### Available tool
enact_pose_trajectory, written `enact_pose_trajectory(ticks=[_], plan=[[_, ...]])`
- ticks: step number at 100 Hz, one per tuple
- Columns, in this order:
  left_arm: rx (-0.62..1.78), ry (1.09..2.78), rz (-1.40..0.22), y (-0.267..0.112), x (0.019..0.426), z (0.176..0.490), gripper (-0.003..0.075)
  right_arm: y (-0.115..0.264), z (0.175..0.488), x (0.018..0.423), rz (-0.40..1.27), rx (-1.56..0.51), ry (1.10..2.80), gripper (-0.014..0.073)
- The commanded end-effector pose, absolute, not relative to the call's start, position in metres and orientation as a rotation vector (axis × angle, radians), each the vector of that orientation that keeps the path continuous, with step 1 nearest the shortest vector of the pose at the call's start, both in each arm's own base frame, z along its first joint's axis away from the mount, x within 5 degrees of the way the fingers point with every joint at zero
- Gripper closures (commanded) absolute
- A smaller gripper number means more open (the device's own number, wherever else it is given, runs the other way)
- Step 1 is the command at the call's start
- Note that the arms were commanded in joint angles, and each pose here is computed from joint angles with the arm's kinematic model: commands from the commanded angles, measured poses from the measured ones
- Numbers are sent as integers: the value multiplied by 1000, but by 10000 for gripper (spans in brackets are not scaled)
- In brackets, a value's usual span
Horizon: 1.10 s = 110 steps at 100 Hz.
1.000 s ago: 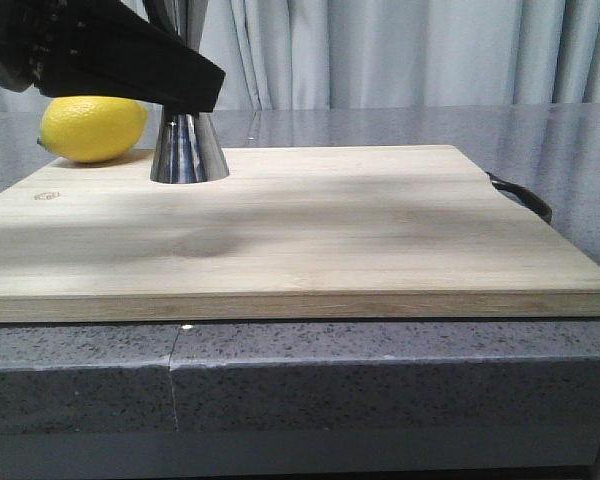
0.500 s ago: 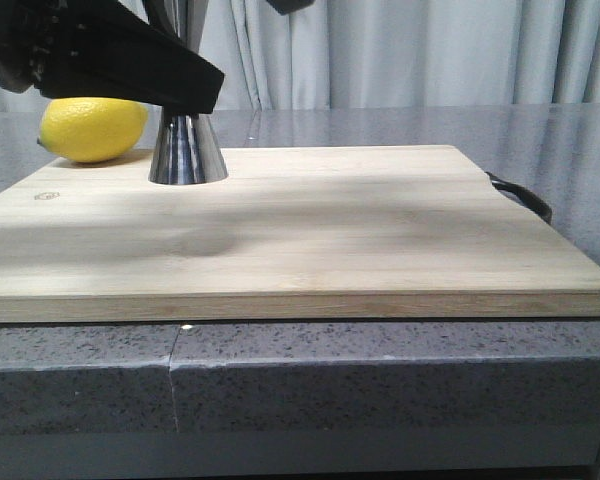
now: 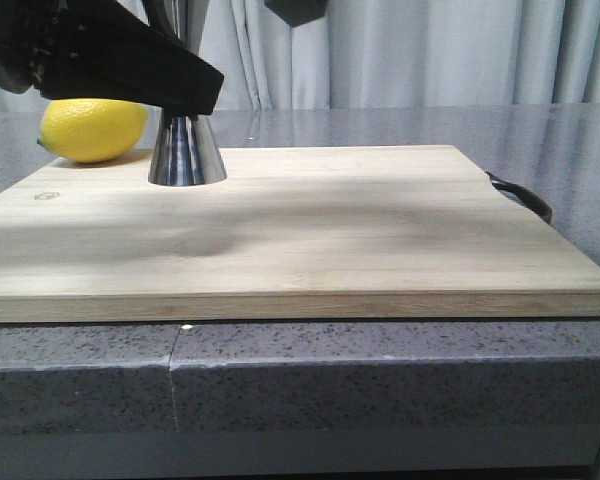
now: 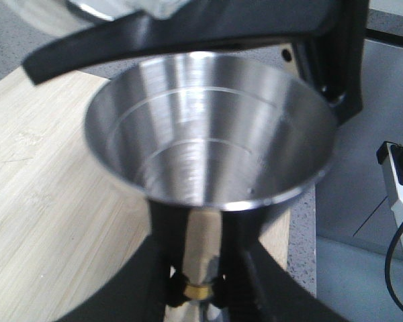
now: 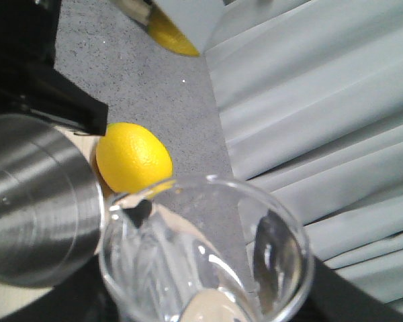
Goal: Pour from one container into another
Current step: 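Tilt the beaker with the right gripper, pouring liquid into the jigger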
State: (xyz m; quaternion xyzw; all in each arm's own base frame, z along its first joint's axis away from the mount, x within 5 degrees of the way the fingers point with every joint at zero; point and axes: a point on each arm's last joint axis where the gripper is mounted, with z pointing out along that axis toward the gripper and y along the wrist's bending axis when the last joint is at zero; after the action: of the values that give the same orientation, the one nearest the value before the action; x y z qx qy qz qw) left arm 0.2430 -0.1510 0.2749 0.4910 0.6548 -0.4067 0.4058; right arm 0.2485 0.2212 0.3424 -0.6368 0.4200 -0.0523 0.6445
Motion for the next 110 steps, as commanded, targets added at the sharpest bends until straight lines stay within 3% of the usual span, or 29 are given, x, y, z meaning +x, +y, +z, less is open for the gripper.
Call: enact_pose_trajectory(ticks=[1,39,110], plan=[[1196,1563,-1069,-154,239,298,740,219,371,239,-116,-1395,856,340],[1198,1564,-1068,-154,239,298,740,220,387,240,-137,-1371,815,340],[1198,1564,-1068,-154,239,298,740,220,385,240,-203,-1439,759,340]])
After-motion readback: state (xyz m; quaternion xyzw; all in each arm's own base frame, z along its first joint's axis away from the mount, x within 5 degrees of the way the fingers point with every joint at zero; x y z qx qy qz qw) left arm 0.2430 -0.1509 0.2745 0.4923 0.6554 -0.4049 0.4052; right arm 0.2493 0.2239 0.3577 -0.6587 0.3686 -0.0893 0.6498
